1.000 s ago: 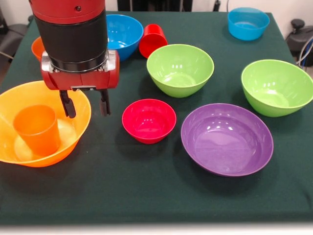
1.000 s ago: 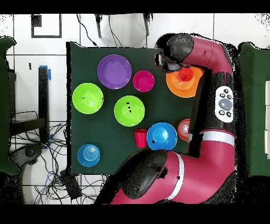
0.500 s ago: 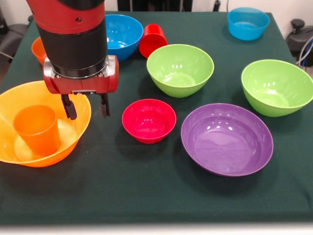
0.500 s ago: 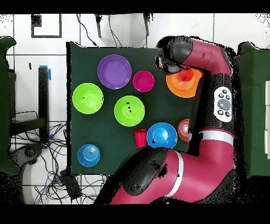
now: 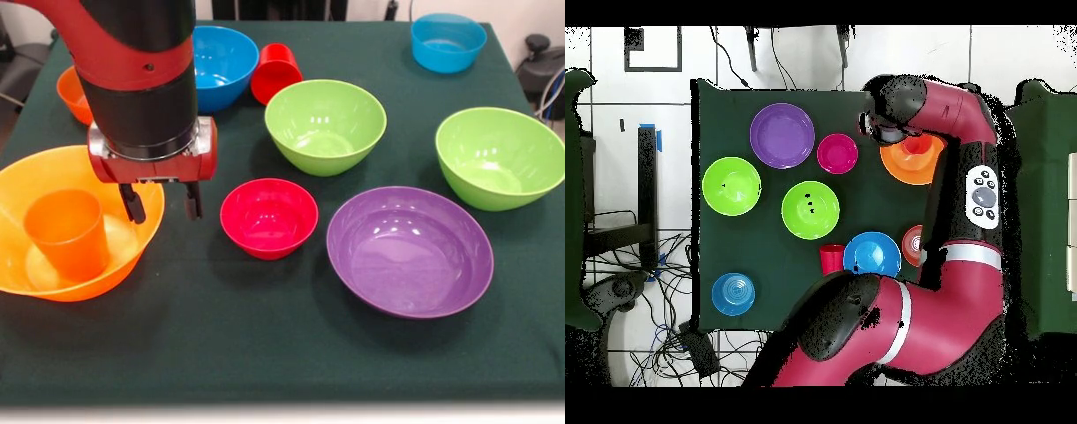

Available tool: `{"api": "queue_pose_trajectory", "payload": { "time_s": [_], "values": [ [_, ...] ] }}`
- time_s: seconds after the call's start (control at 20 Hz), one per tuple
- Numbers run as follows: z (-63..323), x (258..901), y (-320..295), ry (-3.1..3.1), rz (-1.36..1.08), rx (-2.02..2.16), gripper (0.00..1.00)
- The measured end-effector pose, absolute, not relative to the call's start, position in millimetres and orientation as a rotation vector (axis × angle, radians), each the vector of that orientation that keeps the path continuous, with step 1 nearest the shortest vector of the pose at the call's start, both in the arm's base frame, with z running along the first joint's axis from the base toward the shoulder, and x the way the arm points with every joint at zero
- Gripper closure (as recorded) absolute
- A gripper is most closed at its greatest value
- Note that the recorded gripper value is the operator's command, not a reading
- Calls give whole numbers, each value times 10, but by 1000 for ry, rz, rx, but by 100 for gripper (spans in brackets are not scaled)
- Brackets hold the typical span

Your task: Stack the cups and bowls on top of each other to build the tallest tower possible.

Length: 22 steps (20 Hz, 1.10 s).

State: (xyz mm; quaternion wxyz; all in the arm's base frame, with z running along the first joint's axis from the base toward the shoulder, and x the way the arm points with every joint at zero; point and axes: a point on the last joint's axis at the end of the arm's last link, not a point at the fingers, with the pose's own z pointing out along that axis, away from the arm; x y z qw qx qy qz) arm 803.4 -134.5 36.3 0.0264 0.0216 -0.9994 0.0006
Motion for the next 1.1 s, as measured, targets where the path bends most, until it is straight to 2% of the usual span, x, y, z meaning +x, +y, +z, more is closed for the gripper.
{"api": "queue_pose_trajectory", "payload": {
  "time_s": [0.35,1.1],
  "values": [
    [231,8001,-1330,-3072,19,73,0],
    [363,8069,-1403,-3075,166,98,0]
  ]
}}
